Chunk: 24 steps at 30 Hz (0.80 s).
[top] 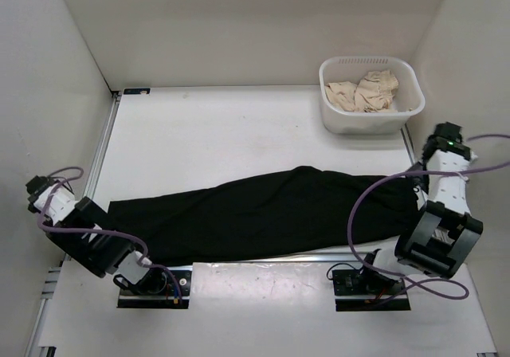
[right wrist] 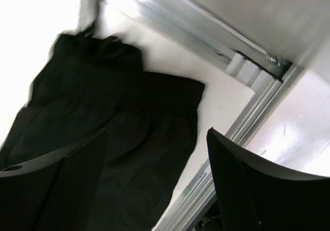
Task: Fold and stack the trousers
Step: Fold the trousers
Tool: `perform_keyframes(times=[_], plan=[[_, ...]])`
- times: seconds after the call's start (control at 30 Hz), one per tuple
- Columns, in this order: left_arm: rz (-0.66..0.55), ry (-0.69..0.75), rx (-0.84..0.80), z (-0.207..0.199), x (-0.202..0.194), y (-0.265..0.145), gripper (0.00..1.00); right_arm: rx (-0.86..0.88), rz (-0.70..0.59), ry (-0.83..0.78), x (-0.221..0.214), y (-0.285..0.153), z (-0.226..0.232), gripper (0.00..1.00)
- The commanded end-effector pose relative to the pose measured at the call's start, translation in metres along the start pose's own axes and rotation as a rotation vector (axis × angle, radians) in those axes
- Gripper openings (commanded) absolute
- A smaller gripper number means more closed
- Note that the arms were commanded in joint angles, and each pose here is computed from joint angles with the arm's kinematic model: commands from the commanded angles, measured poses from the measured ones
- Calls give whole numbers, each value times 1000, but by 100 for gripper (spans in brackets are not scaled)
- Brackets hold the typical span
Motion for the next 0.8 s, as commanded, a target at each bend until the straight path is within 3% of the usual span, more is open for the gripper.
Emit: perform_keyframes(times=[0.0,0.1,0.2,0.23,0.3,0.33,0.43,0.57,0.77], plan=[[-108,5,-43,-5,21,-24,52,-20,-153,-146,-6,-34,24,81],[-123,109,-114,-27,12,-40,52,5,-225,-234,-25,-51,51,74],[-107,249,-145,-53,-8,-40,52,83,-207,-290,-51,-46,75,62],[-101,290,-148,-59,-14,-40,52,97,-182,-284,-59,-41,83,52],[-53,416,-171,-79,-36,-32,52,151,-137,-309,-76,-34,99,40],[-21,461,-163,-85,-43,-27,52,137,-81,-302,-85,-21,105,28],[-23,567,-155,-107,-55,-12,49,155,16,-314,-104,1,126,8],[-101,626,-82,-131,-50,8,42,112,103,-345,-115,28,148,0],[-204,589,-159,-172,-5,-4,39,40,44,-329,-82,42,192,0]])
Point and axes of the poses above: each gripper's point midway between its finger pads, its own y axis out along the fingers, its own z axis along the line the jaws close on, x = y × z, the point moved 9 cm from there along -y, back along the fingers, and after that the axes turned 3 degrees about -y, right-handed, at the moved point
